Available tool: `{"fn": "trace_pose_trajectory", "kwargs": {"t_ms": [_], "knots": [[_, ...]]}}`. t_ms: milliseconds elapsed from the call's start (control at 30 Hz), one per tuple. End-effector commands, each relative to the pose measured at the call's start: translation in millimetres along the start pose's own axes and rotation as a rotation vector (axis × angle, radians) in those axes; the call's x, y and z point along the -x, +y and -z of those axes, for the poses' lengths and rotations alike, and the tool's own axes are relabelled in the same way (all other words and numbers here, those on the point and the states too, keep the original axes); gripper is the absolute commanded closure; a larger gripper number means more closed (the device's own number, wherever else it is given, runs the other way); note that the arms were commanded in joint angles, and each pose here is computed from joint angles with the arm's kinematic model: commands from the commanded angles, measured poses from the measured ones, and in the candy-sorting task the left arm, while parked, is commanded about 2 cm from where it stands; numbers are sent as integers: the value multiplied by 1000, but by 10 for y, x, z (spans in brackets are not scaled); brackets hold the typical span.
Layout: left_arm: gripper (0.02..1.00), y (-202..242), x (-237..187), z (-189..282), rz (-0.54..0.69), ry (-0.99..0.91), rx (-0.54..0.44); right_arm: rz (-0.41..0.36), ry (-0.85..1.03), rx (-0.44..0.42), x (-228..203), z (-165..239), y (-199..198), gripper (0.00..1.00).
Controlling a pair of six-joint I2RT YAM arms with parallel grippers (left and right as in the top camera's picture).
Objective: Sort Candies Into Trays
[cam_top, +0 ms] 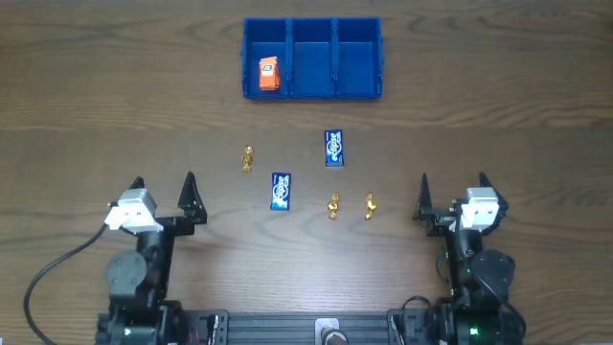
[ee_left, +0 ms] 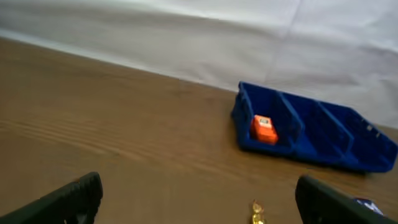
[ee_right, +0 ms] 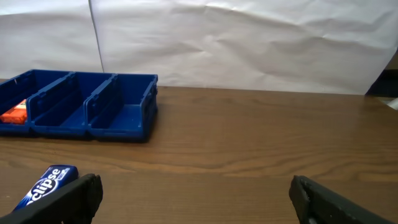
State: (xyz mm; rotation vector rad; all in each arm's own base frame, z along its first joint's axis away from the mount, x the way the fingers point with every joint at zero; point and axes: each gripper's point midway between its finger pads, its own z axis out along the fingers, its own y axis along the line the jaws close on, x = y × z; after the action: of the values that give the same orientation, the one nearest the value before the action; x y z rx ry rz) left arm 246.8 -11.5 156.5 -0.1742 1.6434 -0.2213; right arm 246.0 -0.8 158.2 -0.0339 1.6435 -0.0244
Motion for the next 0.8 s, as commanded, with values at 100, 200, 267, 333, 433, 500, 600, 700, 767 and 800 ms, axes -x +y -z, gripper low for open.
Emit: {"fn": "trace_pose_trajectory", "kwargs": {"t_ms": [100, 200, 267, 333, 433, 500, 600, 700, 767, 800], "knots": [[20, 81, -198, 18, -7, 78, 31, 8, 4, -1, -18, 0, -2, 3], [20, 82, -201, 17, -6, 79, 32, 8, 4, -1, -18, 0, -1, 3], [20, 82, -201, 17, -7, 79, 32, 8, 4, -1, -18, 0, -1, 3], [20, 82, -201, 17, -6, 79, 32, 8, 4, -1, -18, 0, -2, 3], [20, 82, -201, 17, -7, 79, 32, 8, 4, -1, -18, 0, -1, 3], [20, 82, -201, 17, -7, 79, 32, 8, 4, -1, -18, 0, -2, 3], [20, 82, -201, 17, -6, 79, 32, 7, -2, 6, -2, 0, 11, 3], [20, 82, -201, 17, -7, 79, 32, -195, -68, 106, 209, -16, 154, 3], [20, 82, -201, 17, -7, 79, 32, -267, -8, 206, 378, -88, 317, 3], [23, 82, -201, 17, -6, 79, 32, -272, 31, 246, 446, -134, 384, 3]]}}
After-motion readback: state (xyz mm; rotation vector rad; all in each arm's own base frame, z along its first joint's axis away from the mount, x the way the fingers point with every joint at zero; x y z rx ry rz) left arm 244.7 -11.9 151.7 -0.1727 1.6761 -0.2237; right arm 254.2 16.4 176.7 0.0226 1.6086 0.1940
